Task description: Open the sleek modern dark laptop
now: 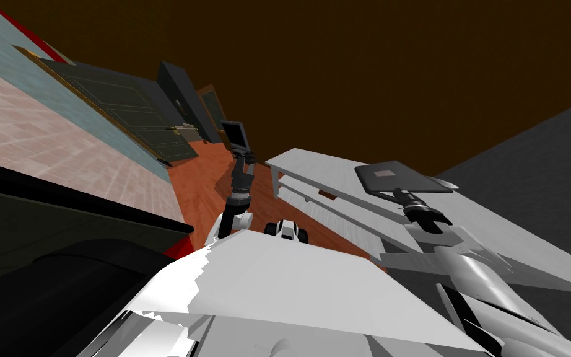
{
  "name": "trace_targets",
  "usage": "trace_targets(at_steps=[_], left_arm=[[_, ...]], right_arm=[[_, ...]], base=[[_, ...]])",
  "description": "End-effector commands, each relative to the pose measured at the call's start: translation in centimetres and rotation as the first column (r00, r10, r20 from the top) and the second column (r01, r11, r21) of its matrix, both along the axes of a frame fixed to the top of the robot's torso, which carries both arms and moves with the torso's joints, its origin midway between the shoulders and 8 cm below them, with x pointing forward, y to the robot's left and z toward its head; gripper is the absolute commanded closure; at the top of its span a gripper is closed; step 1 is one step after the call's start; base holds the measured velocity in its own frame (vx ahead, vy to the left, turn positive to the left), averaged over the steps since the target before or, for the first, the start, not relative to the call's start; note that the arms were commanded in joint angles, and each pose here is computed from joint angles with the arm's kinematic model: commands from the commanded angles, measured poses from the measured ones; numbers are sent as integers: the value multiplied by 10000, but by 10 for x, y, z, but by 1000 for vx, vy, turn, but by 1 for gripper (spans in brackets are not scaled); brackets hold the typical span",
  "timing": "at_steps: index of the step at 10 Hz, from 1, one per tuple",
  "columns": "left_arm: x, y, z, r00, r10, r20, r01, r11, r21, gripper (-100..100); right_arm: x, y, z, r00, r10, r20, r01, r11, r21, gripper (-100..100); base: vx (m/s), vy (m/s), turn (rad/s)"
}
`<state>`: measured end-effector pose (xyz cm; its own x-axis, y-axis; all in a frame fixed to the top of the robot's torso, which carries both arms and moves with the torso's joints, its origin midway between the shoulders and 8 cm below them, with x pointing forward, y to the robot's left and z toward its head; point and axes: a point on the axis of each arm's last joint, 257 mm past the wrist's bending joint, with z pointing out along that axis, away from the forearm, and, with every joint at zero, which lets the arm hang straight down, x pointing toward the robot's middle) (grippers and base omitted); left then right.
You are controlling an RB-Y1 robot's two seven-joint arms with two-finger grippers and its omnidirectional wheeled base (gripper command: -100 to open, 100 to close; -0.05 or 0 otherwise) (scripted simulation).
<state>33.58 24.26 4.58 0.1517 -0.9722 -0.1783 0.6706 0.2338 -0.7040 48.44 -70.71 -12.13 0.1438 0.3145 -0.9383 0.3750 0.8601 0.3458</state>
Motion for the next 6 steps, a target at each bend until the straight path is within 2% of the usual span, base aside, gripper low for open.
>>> trace_targets(at_steps=[1,2,3,4,6], left_arm=[[0,0,0,10000,1,0,-1,10000,1,0],[0,0,0,10000,0,0,0,10000,1,0],[0,0,0,10000,0,-1,0,10000,1,0],[0,0,0,10000,0,-1,0,10000,1,0],[0,0,0,10000,0,0,0,10000,1,0]], right_arm=[[22,14,-12,9992,347,-189,-345,9993,139,100],[29,9,-7,9998,175,-55,-173,9994,299,100],[29,7,-9,9999,120,-79,-117,9994,333,100],[42,19,-7,9988,492,-86,-490,9985,231,100],[55,30,-1,9974,726,-36,-726,9972,170,100]], base=[[-89,-3,-62],[-47,0,0],[-13,1,13],[-77,-16,-73],[-64,-7,-29]])
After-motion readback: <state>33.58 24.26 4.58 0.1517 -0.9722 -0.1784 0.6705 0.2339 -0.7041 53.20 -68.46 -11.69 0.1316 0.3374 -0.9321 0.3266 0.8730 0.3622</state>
